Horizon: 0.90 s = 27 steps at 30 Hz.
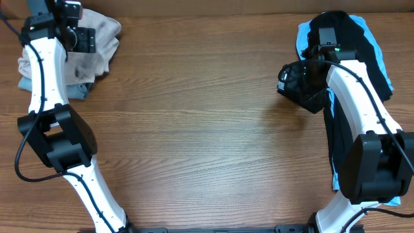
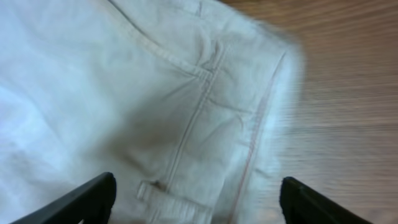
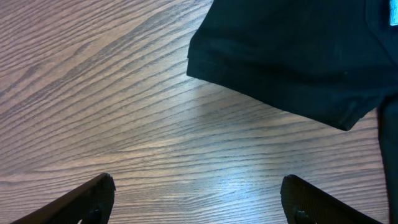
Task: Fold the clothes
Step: 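Carry the shorts to the top-left and place them on the jeans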
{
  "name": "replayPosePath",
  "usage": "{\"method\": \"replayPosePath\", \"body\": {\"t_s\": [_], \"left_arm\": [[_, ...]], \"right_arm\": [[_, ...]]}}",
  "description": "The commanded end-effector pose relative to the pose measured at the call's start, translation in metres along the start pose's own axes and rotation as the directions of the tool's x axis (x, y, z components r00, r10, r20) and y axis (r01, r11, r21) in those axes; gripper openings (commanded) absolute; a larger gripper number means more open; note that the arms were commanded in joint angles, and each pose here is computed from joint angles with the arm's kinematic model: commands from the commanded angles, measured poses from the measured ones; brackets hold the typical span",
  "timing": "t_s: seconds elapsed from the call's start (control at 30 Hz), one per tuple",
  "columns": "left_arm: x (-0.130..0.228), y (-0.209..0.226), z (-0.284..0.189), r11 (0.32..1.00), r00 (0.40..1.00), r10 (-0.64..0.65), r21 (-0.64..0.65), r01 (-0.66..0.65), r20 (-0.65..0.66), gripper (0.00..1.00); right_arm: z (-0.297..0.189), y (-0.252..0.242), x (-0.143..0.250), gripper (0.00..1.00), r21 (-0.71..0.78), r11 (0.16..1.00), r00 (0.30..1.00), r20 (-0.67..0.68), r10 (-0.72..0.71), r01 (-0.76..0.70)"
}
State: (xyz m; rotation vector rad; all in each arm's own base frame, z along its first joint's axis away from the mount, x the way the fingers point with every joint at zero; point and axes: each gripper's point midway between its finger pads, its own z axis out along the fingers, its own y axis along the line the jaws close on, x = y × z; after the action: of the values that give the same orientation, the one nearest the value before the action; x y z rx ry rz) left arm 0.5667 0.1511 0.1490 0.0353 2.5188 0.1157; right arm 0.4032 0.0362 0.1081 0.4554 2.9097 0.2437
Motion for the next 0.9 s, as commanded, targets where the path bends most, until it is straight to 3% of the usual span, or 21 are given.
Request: {"method": "replayPosePath", "body": {"t_s": [0.0, 0.17, 0.3, 0.4, 0.6, 0.87], "left_arm": [[-0.041, -0.002, -0.053, 0.998, 0.993, -0.049, 0.037, 0.045, 0.111, 0.89], [-0.066, 0.015, -0.103, 0.997, 0.979, -0.083, 0.008, 0.083, 0.187, 0.9], [-0.069, 0.03, -0.101, 0.998, 0.976, -0.055, -0.027, 0.062, 0.211, 0.91], [-0.063, 0.039, -0.072, 0.998, 0.979, 0.022, -0.058, -0.011, 0.201, 0.95], [-0.044, 0.074, 0.001, 0.988, 0.979, 0.017, -0.153, 0.014, 0.204, 1.0], [0.045, 0.094, 0.097, 0.985, 0.994, -0.107, -0.138, 0.106, -0.001, 1.0]], "right_arm": [[-0.007, 0.003, 0.0, 0.89, -0.012, 1.0, 1.0, 0.018, -0.009, 0.009], [-0.007, 0.003, -0.001, 0.89, -0.012, 1.0, 1.0, 0.018, -0.009, 0.009], [-0.007, 0.004, -0.001, 0.89, -0.014, 1.0, 1.0, 0.022, -0.01, 0.01], [-0.007, 0.004, -0.002, 0.89, -0.015, 1.0, 1.0, 0.026, -0.01, 0.011], [-0.007, 0.004, -0.002, 0.89, -0.014, 1.0, 1.0, 0.023, -0.011, 0.011], [-0.007, 0.004, -0.002, 0.9, -0.014, 1.0, 1.0, 0.024, -0.015, 0.015]]}}
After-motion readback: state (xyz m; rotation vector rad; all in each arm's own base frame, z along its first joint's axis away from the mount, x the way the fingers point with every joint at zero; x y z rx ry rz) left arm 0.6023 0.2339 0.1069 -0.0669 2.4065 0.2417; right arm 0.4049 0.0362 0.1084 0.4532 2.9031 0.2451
